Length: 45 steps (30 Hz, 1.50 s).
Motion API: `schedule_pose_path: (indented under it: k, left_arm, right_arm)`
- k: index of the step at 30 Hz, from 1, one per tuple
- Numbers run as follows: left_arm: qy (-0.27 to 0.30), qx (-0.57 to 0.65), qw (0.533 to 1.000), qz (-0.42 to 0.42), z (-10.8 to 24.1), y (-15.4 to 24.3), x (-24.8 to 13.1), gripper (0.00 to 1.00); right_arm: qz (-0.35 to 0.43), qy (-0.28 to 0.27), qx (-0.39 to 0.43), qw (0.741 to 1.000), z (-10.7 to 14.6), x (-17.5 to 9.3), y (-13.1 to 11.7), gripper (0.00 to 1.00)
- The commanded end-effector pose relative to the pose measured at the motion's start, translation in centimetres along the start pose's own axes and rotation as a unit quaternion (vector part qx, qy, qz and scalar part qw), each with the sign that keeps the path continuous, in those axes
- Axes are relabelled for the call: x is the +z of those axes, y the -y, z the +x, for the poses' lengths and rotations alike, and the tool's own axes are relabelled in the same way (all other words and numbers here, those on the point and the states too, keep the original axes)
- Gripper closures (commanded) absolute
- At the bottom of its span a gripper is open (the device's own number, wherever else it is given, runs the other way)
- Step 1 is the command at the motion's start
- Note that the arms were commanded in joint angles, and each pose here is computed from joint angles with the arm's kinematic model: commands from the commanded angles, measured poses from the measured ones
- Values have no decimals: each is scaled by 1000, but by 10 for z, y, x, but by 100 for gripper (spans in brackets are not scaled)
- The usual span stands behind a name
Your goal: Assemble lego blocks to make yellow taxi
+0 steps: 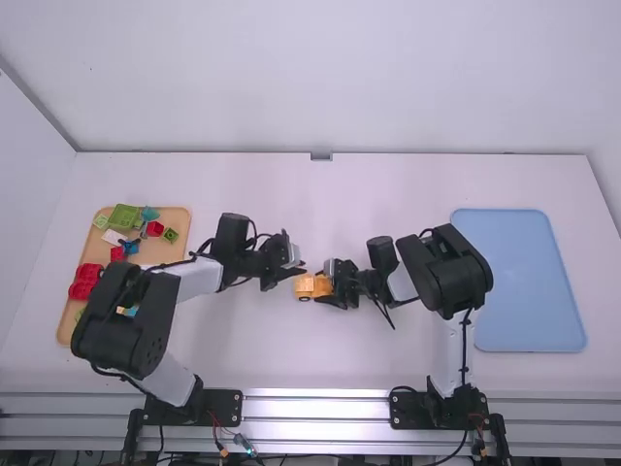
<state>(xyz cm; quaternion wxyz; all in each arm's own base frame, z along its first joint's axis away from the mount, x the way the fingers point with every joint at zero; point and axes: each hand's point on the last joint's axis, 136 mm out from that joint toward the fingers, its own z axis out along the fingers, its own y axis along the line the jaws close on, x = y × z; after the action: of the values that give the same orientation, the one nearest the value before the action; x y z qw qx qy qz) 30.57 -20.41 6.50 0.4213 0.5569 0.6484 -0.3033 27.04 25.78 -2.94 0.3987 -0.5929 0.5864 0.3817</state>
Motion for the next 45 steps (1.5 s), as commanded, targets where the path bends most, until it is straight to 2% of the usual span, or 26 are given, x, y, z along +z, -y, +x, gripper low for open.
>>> schedule_pose_path:
  k: [1, 15, 22, 28, 30, 34, 42, 45]
  left_arm:
    - [-13, -29, 999, 16, 14, 9, 8, 98]
    - [-25, -65, 997, 34, 43, 14, 25, 98]
    - [-44, -67, 997, -1, 50, -1, 16, 98]
    - [-26, -49, 998, -33, 30, -17, -2, 98]
    - [-9, -48, 998, -43, 11, -22, -9, 98]
    - [27, -43, 999, 4, -9, -2, -7, 98]
    - [6, -74, 996, 44, 12, 18, 14, 98]
    - [19, -61, 996, 64, 11, 26, 18, 98]
  right_arm:
    - [2, -11, 21, 1000, 8, 0, -2, 47]
    - [2, -10, 25, 1000, 8, 0, -2, 48]
    - [2, -11, 26, 1000, 9, 0, -2, 48]
    - [3, -12, 26, 1000, 9, 0, -2, 48]
    - [3, -12, 25, 1000, 9, 0, -2, 48]
    - [2, -11, 25, 1000, 8, 0, -2, 48]
    - [2, -10, 26, 1000, 8, 0, -2, 48]
    - [2, -10, 26, 1000, 8, 0, -2, 48]
